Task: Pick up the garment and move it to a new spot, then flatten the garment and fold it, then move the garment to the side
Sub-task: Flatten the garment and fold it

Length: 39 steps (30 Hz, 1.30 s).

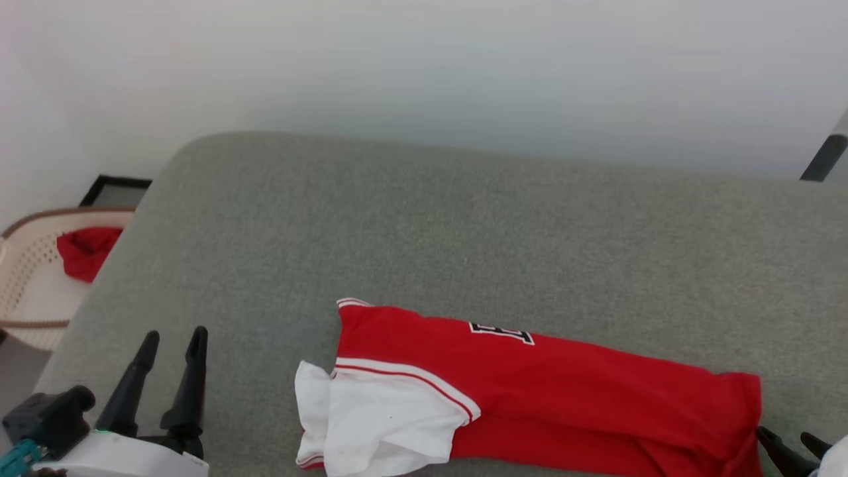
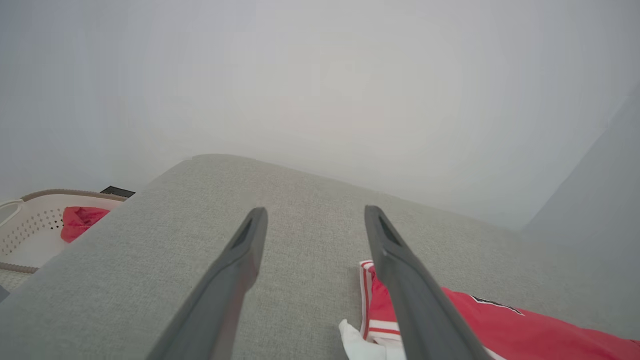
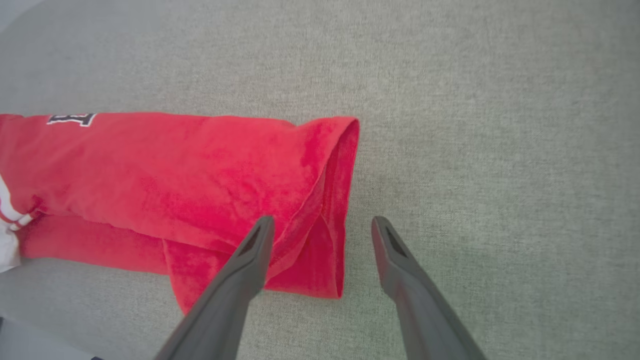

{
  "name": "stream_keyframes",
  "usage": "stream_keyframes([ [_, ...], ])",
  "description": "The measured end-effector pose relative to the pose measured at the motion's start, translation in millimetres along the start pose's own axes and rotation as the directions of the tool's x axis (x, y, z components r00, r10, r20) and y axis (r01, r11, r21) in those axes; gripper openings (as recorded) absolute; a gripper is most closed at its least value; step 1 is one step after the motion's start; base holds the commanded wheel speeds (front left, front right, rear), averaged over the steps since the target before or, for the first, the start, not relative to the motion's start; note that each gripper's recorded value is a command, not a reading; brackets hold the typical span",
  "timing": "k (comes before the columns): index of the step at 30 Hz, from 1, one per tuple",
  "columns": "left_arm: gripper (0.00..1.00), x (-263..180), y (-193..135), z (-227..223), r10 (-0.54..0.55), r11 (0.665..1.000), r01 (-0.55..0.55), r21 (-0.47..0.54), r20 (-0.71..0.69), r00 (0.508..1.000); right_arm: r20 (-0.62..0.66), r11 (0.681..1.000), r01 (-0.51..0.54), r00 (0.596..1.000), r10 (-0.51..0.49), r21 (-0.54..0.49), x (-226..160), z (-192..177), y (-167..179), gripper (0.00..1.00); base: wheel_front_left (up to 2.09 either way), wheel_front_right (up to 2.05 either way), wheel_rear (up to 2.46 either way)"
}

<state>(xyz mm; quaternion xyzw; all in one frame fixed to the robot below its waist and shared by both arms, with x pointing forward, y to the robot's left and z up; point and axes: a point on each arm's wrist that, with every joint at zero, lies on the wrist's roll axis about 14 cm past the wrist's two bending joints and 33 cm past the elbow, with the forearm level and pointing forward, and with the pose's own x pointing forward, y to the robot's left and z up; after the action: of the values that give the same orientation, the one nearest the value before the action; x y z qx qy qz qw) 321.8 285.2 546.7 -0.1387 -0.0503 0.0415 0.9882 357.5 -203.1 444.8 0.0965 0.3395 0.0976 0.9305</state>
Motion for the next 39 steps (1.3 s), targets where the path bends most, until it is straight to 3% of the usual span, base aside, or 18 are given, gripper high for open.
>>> stream_keyframes([
  [9, 1.0, 12, 5, -27, 0.017, 0.999, -0.018, -0.027, -0.042, 0.999, -0.175, 0.999, 0.021, 0.984, -0.015, 0.028, 38, -14, -2, 1.0, 0.0, 0.0, 0.0],
  [17, 0.97, 17, 11, -43, 0.037, 0.999, -0.039, -0.027, -0.075, 0.997, -0.323, 0.999, 0.001, 0.946, 0.015, 0.05, 66, -33, 8, 1.0, 0.0, 0.0, 0.0],
  [28, 0.91, 12, 19, -49, 0.069, 0.996, -0.073, -0.049, -0.084, 0.994, -0.396, 0.993, -0.022, 0.916, 0.068, 0.119, 76, -40, 15, 1.0, 0.0, 0.0, 0.0],
  [30, 0.91, 12, 19, -49, 0.068, 0.996, -0.073, -0.054, -0.082, 0.994, -0.404, 0.989, -0.042, 0.91, 0.096, 0.14, 75, -40, 21, 0.0, 0.0, 0.0, 0.0],
  [39, 0.89, 14, 17, -50, 0.067, 0.995, -0.073, -0.071, -0.077, 0.995, -0.428, 0.978, -0.119, 0.885, 0.184, 0.174, 75, -48, 42, 0.0, 0.0, 0.0, 0.0],
])
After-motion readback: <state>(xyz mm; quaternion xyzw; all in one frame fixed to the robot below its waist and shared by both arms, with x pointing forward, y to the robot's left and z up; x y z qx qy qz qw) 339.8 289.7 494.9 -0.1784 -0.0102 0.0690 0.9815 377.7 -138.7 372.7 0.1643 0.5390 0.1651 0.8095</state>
